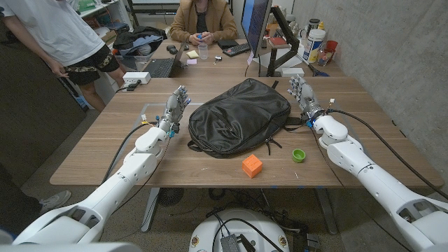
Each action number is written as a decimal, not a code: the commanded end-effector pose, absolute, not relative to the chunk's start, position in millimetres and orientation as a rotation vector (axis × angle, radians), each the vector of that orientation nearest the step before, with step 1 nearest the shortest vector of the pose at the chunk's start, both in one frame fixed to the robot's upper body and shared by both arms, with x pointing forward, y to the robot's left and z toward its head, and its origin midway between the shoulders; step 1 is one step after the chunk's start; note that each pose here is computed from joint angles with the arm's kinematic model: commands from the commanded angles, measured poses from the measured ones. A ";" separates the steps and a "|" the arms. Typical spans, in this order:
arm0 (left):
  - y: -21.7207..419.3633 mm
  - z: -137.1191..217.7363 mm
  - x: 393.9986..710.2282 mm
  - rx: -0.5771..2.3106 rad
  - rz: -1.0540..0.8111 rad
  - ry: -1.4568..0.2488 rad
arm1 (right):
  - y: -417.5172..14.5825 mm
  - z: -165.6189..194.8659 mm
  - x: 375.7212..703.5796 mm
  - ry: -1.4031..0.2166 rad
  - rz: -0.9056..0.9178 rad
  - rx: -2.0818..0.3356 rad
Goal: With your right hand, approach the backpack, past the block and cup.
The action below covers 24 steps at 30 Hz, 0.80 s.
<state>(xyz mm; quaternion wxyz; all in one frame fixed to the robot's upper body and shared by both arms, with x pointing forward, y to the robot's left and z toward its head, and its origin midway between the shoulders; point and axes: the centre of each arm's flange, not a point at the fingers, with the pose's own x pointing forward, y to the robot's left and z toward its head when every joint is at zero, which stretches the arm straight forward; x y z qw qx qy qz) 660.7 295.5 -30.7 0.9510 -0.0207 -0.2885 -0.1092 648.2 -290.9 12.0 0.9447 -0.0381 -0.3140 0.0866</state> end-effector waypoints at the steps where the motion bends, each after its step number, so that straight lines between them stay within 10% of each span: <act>1: 295.7 -33.5 660.0 -0.044 -0.223 -0.585 | -292.8 19.6 643.5 -0.654 0.173 -0.098; 24: 298.6 -35.9 661.3 -0.046 -0.227 -0.585 | -286.1 30.2 641.3 -0.669 0.177 -0.126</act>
